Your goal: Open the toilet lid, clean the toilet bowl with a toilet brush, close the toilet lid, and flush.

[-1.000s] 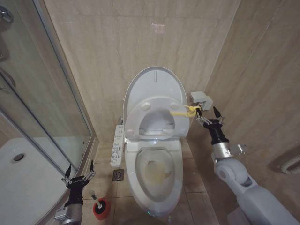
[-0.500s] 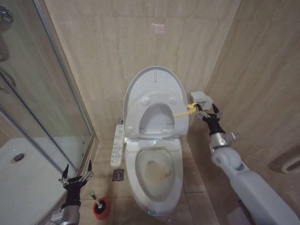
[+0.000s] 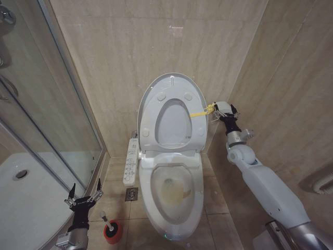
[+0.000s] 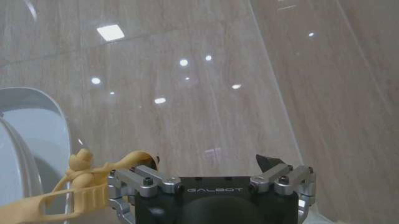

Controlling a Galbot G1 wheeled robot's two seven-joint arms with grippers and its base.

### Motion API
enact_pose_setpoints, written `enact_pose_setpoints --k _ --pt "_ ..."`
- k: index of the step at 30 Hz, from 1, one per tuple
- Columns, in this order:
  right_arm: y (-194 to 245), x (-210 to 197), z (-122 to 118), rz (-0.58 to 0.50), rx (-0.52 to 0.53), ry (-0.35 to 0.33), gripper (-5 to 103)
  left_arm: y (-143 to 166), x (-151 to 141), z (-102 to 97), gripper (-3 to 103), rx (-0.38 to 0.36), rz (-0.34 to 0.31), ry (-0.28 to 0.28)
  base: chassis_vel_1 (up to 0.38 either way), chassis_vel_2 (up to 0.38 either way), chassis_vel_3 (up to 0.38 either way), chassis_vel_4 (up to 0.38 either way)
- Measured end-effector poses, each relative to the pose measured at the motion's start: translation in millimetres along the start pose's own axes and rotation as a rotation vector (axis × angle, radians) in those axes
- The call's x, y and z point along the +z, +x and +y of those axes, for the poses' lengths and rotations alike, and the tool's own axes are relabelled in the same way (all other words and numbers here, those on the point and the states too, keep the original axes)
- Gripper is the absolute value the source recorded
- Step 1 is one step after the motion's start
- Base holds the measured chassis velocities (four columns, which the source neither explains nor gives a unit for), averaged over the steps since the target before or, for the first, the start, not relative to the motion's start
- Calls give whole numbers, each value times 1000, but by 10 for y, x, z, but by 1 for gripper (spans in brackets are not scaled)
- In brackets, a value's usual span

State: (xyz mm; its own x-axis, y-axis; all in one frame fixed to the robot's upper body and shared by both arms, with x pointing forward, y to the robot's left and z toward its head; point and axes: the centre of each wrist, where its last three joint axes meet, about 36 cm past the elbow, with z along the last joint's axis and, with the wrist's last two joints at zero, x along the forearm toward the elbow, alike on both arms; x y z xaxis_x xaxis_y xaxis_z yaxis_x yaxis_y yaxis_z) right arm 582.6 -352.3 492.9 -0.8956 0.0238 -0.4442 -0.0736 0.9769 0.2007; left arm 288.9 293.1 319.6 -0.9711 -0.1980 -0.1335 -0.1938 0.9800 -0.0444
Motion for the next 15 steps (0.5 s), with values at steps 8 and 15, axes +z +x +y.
enact_pose_setpoints --k 8,15 --pt "88 12 103 4 -18 -10 100 -13 16 -1 100 -1 1 0 0 0 0 0" --pt "397 -43 117 -14 -40 -11 100 -34 43 -18 100 2 3 3 0 0 0 0"
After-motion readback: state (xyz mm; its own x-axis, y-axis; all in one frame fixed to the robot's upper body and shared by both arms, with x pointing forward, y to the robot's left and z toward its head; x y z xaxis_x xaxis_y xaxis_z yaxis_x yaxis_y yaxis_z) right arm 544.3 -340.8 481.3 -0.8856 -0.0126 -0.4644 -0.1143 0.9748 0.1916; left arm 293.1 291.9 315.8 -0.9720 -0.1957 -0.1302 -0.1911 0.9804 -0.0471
